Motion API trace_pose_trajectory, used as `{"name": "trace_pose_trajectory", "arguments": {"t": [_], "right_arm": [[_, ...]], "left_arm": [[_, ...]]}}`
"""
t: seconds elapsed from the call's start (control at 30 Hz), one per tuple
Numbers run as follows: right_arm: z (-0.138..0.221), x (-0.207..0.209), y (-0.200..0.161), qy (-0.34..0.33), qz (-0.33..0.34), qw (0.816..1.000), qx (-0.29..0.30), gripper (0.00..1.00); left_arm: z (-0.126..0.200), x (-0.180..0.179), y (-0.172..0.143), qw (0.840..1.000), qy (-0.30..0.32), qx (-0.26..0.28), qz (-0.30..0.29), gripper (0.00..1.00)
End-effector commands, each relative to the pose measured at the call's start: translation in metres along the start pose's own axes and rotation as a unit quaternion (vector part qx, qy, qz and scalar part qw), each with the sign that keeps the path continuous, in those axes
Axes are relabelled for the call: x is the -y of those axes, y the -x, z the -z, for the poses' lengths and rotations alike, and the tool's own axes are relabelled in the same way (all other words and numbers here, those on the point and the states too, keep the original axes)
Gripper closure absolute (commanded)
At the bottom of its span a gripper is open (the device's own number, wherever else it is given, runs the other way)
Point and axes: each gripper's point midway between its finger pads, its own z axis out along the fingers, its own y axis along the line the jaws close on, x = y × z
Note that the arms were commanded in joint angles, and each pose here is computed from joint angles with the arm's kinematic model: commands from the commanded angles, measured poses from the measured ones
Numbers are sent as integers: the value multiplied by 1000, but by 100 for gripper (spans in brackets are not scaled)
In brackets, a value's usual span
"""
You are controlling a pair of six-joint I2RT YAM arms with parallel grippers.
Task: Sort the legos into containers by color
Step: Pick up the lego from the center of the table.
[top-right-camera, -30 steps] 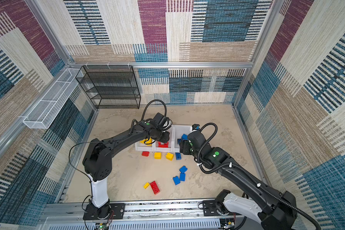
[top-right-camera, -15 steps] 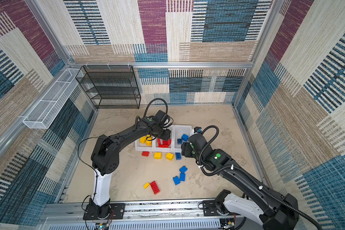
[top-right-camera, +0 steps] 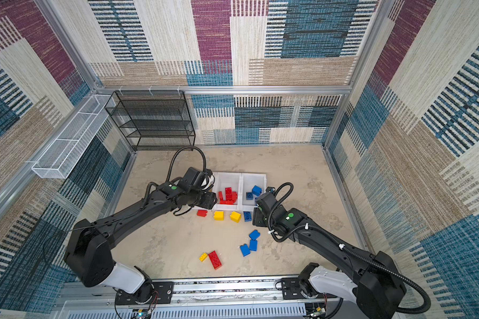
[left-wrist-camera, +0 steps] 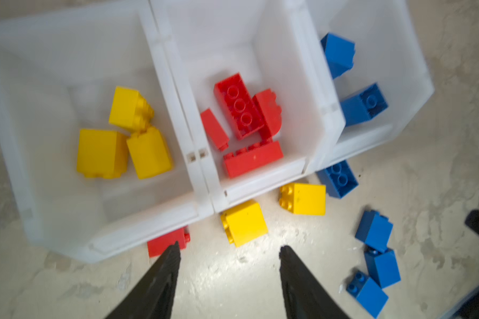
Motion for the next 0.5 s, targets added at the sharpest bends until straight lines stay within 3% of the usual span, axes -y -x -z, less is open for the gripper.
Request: {"name": "trace_pose_trajectory", "arguments": {"t": [0.0,0.23,0.47], "right_arm": [[-10,-14,3,25,1,1000,1,34],[-34,-26,7,15,16,1000,-5,42],[-55,-38,2,9,37,999,-23,43]], "left_arm": [[10,-6,-9,999,-2,27,44,39],[24,-18,-53,995,-12,44,93,38],[27,-30,-87,993,-5,34,115,38]]}}
